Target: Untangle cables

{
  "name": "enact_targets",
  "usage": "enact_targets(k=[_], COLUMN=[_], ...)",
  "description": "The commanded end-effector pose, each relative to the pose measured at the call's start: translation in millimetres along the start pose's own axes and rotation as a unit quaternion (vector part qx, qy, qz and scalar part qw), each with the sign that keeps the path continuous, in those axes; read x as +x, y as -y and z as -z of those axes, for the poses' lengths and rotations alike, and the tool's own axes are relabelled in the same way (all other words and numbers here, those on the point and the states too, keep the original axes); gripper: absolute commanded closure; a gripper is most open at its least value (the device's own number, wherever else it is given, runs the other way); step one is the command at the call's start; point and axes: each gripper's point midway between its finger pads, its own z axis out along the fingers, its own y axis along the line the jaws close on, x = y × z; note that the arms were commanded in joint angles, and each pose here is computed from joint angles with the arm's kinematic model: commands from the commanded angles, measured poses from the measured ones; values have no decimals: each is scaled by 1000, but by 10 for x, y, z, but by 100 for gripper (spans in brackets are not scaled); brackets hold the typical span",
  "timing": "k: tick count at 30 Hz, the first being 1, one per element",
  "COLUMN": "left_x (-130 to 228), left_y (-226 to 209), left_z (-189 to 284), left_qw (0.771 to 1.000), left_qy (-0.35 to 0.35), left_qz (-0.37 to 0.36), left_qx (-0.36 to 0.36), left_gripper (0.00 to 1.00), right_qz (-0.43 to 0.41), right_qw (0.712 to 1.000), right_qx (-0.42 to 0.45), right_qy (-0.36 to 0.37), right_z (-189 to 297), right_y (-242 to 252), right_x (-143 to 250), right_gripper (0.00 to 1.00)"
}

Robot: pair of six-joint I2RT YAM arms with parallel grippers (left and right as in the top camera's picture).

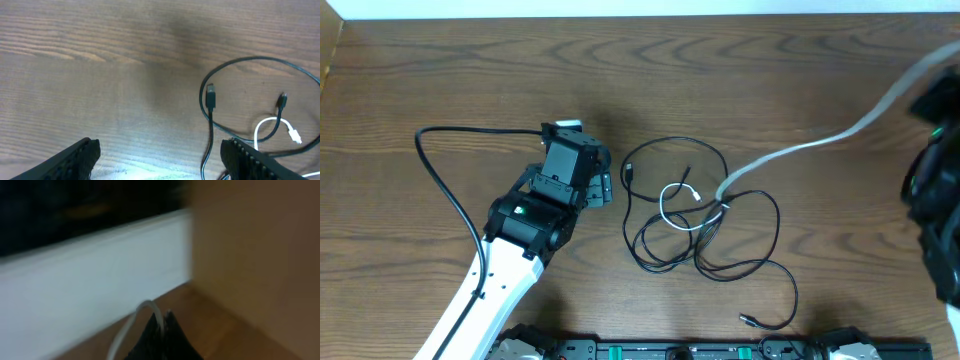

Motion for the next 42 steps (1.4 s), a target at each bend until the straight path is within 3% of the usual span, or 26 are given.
enact_targets(k=[1, 3, 5, 7, 8, 10, 12, 14, 18, 21, 23, 27, 30, 36, 42], left_x=[-29, -32, -40, -44, -42, -38, -31, -22, -9, -17, -28, -26, -16, -10, -10], left_y=[-12, -11, -8, -2, 1, -1, -4, -8, -13, -11, -5, -6, 21, 35, 35], left_z=[34, 34, 34, 34, 34, 34, 34, 34, 34, 34, 34, 34, 34, 34, 34], left_qw=[1000, 1000, 1000, 1000, 1000, 1000, 1000, 1000, 1000, 1000, 1000, 1000, 1000, 1000, 1000], left_qy=[1, 2, 3, 4, 4, 3, 2, 0, -3, -1, 1, 0, -3, -4, -4], left_qz=[7, 7, 8, 8, 8, 8, 7, 7, 6, 6, 7, 7, 7, 7, 7], left_qx=[0, 0, 1, 2, 3, 3, 2, 1, 0, 1, 2, 2, 9, 14, 14], left_gripper=[18, 18, 18, 18, 18, 18, 18, 18, 18, 18, 18, 18, 18, 18, 18], right_qz=[-104, -141, -162, -159, -159, -174, -228, -287, -334, -270, -180, -95, -51, -10, 10], right_qw=[968, 964, 972, 972, 958, 913, 845, 774, 661, 654, 697, 777, 807, 800, 745], right_qx=[208, 191, 103, -68, -162, -295, -407, -487, -606, -647, -659, -618, -587, -536, -451], right_qy=[91, 118, 135, 156, 176, 220, 262, 287, 292, 285, 217, 72, -43, -269, -491], right_z=[65, 52, 17, 80, 203, 515, 899, 1236, 1710, 1808, 1492, 671, 157, -412, -428], right_y=[841, 893, 715, 250, -10, -333, -493, -518, -564, -757, -1147, -1560, -1728, -1808, -1630], right_x=[-356, -518, -699, -966, -1133, -1437, -1764, -2027, -2279, -2189, -1782, -907, -156, 1296, 2593], right_gripper=[99, 99, 99, 99, 99, 99, 99, 99, 99, 99, 99, 99, 99, 99, 99])
